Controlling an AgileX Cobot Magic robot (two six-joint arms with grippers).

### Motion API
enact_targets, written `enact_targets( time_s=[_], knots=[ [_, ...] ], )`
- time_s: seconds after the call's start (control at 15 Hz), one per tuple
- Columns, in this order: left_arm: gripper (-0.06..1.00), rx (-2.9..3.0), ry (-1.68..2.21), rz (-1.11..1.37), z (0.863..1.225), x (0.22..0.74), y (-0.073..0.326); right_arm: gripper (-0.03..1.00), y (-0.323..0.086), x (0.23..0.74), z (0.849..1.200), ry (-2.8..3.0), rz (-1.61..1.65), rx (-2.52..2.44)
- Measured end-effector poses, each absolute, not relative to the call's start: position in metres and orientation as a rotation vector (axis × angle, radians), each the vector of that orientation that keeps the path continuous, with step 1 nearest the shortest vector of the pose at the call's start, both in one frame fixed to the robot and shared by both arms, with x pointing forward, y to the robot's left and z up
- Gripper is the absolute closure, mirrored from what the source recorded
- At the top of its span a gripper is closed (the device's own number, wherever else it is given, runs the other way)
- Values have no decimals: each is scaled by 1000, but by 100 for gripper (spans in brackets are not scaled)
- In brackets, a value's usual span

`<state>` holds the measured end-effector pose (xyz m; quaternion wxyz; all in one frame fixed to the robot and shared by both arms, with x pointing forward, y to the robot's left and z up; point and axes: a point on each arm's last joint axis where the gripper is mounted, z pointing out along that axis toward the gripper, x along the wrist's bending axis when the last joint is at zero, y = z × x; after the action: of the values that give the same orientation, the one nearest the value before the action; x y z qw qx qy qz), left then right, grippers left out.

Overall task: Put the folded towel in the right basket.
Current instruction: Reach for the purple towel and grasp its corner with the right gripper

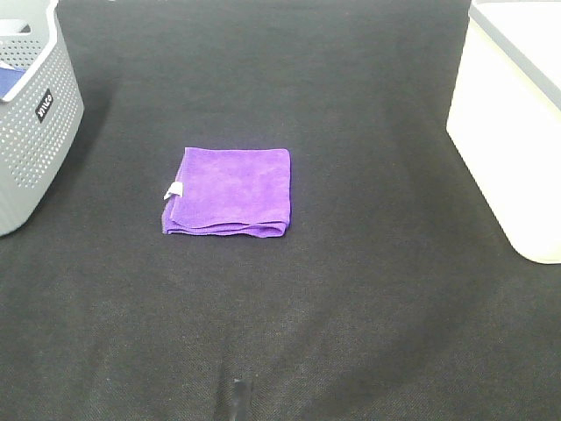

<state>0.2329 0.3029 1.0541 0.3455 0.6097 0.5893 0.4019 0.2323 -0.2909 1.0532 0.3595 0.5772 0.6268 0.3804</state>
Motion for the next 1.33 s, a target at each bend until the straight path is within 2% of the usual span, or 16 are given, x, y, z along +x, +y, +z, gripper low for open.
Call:
enact_targets(
  time_s=[1.33],
  knots=[
    [-5,1583,1530,1043,1054,233,303,-1,-292,232,1053,1620,964,1476]
  ],
)
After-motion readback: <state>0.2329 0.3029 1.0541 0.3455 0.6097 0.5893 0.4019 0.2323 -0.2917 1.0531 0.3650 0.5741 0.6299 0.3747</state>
